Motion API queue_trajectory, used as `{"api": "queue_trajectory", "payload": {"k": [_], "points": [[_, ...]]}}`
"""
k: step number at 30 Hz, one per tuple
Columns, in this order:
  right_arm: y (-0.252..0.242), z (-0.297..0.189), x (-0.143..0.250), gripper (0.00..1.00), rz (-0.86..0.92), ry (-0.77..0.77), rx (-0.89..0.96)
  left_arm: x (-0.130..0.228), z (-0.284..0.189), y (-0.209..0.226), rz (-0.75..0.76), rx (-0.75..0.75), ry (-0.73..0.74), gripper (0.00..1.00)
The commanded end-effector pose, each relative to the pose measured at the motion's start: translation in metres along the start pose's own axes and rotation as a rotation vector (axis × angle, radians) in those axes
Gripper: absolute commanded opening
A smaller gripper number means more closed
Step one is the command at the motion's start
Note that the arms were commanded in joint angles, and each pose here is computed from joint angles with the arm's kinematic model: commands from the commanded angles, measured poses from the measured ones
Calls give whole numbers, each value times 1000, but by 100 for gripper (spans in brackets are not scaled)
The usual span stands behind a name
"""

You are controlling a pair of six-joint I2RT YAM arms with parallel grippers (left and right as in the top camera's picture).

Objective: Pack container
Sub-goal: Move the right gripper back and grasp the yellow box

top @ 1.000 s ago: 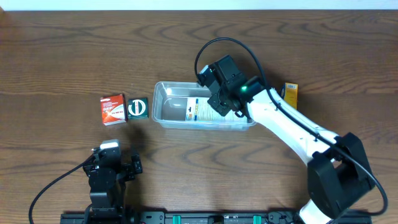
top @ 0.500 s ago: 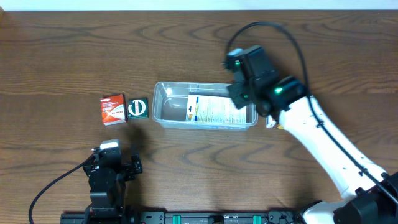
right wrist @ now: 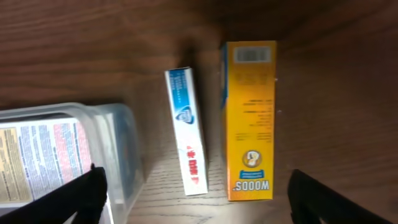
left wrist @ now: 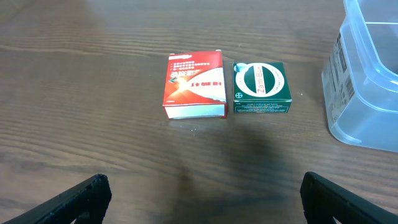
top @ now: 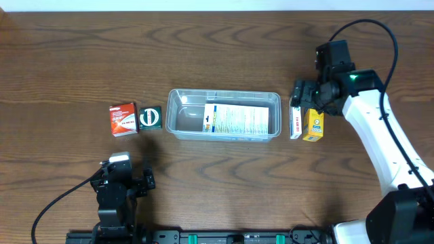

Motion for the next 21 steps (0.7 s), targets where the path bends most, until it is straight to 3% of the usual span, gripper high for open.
{"api": "queue_trajectory", "payload": {"k": [1,3,7,18,21], "points": [[-18,12,5,86,88,31,49,3,2,1,-10,-5,4,98],[-29,22,7,85,121,30,67,3,2,1,-10,-5,4,98],[-42,42,11,73,171,42,34,3,2,1,-10,-5,4,98],[-38,93,4,72,37,45,-31,3,2,1,-10,-5,3,98],[-40,105,10,66,40,94,-20,3,2,1,-10,-5,4,98]]}}
Point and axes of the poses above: each gripper's point midway between its finger pads, its own z axis out along the fingers, its own y axis along the line the jaws close on, x = y × z, the point moved 9 cm from there along -z, back along the fingers, and after that the axes turned 7 degrees about -z, right-handed, at the moved point
